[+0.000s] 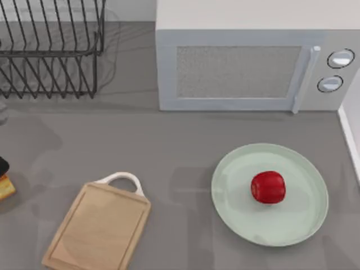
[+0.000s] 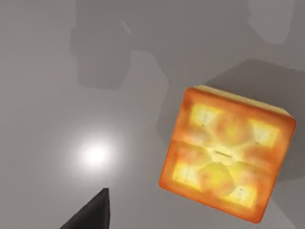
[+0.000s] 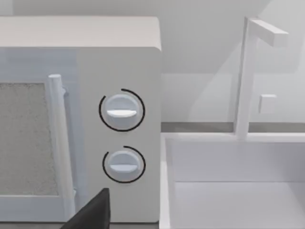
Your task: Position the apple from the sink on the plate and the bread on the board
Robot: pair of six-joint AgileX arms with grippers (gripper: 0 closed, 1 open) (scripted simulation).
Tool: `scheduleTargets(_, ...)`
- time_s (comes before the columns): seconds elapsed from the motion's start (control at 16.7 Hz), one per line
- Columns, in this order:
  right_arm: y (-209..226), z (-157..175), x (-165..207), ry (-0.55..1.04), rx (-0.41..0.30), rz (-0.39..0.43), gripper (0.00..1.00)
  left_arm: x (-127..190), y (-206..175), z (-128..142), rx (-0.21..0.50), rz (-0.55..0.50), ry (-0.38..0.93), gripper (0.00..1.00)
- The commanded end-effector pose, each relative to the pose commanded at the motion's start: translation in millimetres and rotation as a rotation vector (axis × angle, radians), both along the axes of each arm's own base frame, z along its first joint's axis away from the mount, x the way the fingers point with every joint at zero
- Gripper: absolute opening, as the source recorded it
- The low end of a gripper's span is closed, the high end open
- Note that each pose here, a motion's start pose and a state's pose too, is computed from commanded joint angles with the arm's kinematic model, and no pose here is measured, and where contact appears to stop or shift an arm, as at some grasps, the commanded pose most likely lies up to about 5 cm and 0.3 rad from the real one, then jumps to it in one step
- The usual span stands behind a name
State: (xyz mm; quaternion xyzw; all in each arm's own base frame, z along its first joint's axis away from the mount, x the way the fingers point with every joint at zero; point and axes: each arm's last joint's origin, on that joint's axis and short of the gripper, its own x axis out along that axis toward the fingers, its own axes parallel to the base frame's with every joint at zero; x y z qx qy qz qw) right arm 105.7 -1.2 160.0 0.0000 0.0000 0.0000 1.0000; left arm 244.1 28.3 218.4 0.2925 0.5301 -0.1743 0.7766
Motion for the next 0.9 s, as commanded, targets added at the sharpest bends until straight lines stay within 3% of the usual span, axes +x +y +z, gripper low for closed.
scheduleTargets(0.36, 0, 0, 0, 0.0, 0.0, 0.0, 1.0, 58, 15, -34, 0.013, -0.206, 0.342, 1.0)
scheduleTargets(0.9, 0, 0, 0, 0.0, 0.0, 0.0, 1.0, 66, 16, -45, 0.008, -0.242, 0.391, 1.0)
